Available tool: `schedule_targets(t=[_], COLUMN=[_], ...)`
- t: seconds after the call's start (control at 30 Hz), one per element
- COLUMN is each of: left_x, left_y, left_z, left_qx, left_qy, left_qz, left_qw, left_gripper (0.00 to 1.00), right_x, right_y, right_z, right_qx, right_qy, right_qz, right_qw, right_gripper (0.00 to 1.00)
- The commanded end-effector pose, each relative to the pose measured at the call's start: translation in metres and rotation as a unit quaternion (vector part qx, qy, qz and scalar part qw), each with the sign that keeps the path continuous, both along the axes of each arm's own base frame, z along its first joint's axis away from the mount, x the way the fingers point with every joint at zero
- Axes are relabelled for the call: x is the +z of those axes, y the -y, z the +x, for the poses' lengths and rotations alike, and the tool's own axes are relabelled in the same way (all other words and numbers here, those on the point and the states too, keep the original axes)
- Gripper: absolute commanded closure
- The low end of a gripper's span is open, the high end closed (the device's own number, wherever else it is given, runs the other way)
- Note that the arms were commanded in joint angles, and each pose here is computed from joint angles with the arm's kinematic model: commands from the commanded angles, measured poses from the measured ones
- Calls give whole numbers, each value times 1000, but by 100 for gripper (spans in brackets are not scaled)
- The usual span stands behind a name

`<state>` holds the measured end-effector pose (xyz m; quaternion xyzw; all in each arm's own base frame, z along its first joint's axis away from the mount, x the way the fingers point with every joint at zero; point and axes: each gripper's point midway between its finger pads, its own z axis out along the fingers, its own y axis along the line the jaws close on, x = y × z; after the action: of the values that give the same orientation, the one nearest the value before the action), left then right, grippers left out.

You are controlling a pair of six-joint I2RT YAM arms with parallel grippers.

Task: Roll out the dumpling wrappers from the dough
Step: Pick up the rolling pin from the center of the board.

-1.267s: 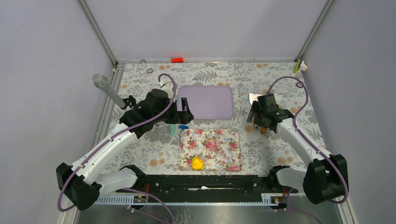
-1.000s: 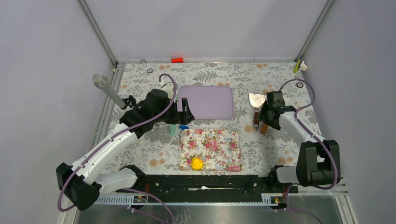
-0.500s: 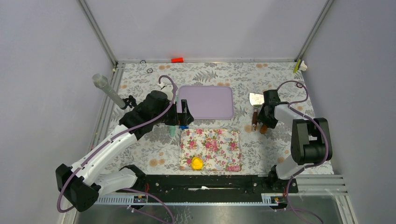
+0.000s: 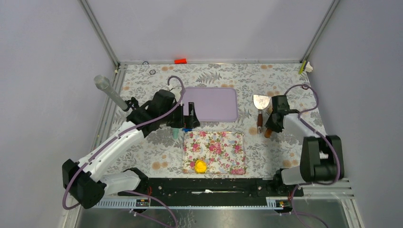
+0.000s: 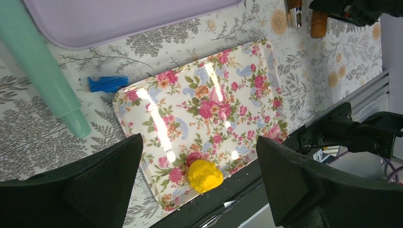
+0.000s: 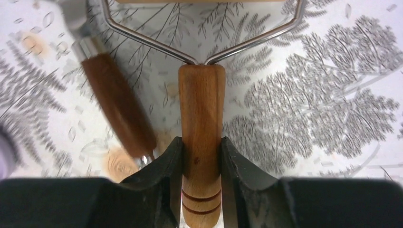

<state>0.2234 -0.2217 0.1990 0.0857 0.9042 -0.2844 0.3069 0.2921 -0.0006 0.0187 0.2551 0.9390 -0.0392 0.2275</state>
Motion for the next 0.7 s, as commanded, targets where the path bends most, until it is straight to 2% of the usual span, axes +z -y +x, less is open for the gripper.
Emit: schedule_targets(t=[0.0,0.17,0.33,0.4,0.5,0.67], left_x=[24,49,74,82,89,85], left_y=[20,29,31,32,36,49], left_z=[5,16,32,39,43,40], left_qx=[-37,-39,-33,-31,-40,-88], left_qy=[-2,5,-11,-21,-45,-86], left_qz=[-29,-60,-112,-144,-182,-199], left_qw=[999,997,993,989,982,972], left_gripper=[1,1,1,1,1,1], right_x=[54,107,147,162,181,193], right_y=[-5,-30,-68,-92,-136,-205], right_z=[0,-4,-7,-8,-16,-43], right_qx=[16,53,116,158,253,407], right_qy=[81,136,169,184,196,210], right_qz=[15,77,163,197,213,213], right_qw=[996,986,965,950,923,863], right_gripper=[100,100,100,100,100,100])
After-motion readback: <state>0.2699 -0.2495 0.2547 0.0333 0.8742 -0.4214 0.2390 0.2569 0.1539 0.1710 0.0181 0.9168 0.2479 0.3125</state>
